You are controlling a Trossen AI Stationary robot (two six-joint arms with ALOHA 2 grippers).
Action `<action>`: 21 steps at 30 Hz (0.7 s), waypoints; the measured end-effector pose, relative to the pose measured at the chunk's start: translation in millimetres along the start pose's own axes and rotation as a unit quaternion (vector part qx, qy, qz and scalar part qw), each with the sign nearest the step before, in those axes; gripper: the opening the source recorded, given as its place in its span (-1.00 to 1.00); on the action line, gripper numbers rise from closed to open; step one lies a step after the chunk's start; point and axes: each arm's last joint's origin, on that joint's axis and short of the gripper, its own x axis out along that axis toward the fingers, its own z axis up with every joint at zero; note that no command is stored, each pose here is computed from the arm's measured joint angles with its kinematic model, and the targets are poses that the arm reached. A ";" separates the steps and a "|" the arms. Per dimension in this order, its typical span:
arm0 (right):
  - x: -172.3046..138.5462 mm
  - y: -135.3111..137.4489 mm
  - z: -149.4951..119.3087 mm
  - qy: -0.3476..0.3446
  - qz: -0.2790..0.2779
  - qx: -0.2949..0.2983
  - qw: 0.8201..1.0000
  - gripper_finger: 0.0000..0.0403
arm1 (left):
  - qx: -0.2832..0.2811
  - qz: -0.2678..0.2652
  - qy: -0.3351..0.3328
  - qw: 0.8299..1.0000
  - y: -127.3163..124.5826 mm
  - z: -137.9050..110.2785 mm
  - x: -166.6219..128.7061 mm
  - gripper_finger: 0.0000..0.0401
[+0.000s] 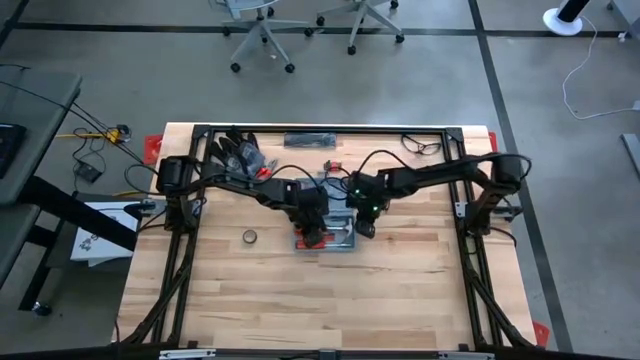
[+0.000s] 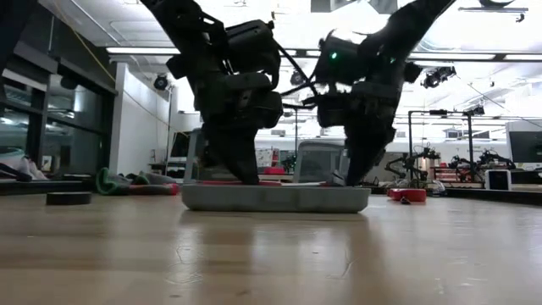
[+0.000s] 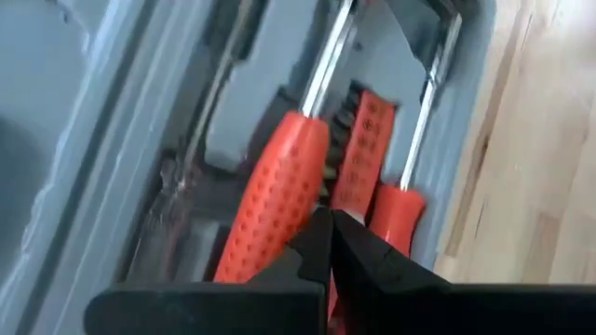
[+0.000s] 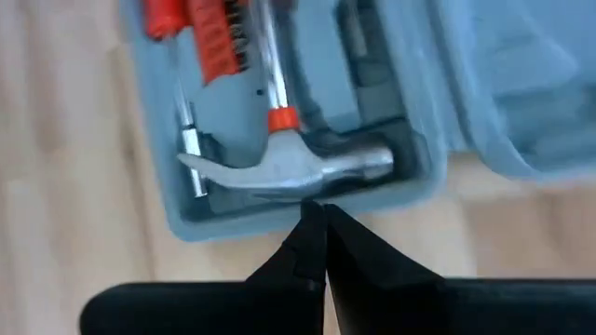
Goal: Prefit tool cases
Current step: Put the hammer into the gray prefit tool case
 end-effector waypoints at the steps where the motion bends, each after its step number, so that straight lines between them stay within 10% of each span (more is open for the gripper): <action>1: -6.7 0.8 -0.4 -0.008 -0.016 0.004 1.000 -1.00 | 0.000 0.000 0.000 1.000 0.0 0.0 0.0 -1.00; 9: -35.9 13.4 4.7 -0.070 -0.013 -0.018 0.997 -1.00 | 0.017 0.002 -0.005 1.000 1.9 1.7 -0.6 -1.00; 21: 41.9 6.3 5.2 0.005 0.064 -0.016 0.998 -1.00 | 0.012 -0.003 -0.033 0.999 11.1 10.7 -3.3 -1.00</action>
